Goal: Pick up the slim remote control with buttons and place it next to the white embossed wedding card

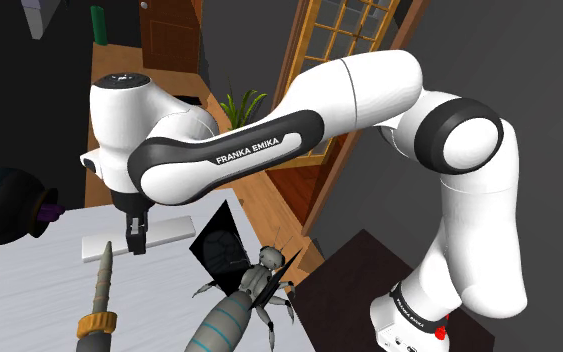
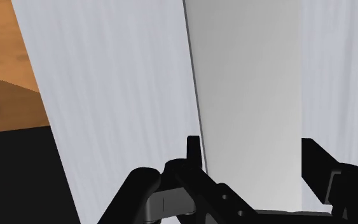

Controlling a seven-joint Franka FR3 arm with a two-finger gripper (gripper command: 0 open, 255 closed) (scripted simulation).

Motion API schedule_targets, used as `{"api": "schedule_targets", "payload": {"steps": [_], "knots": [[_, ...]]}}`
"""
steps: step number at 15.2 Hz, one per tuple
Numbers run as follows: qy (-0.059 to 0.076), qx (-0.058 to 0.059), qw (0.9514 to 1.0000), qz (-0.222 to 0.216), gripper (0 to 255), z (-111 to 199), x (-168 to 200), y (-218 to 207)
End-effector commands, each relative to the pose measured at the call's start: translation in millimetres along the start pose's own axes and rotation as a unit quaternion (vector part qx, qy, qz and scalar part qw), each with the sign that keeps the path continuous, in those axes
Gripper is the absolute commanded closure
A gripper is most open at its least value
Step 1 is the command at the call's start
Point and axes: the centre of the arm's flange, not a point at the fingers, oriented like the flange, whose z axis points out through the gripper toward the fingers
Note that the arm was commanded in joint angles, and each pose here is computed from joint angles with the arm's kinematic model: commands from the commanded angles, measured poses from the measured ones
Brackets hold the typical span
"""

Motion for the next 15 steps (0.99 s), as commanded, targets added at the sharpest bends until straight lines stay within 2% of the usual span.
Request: {"api": "schedule_targets", "payload": {"steps": [1,7,15], "knots": [[-0.001,0.000,1.0000,0.000,255,1.1,-0.3,0.4],[-0.001,0.000,1.0000,0.000,255,1.1,-0.3,0.4],[-0.001,0.000,1.0000,0.000,255,-41.1,-0.3,-0.4]]}}
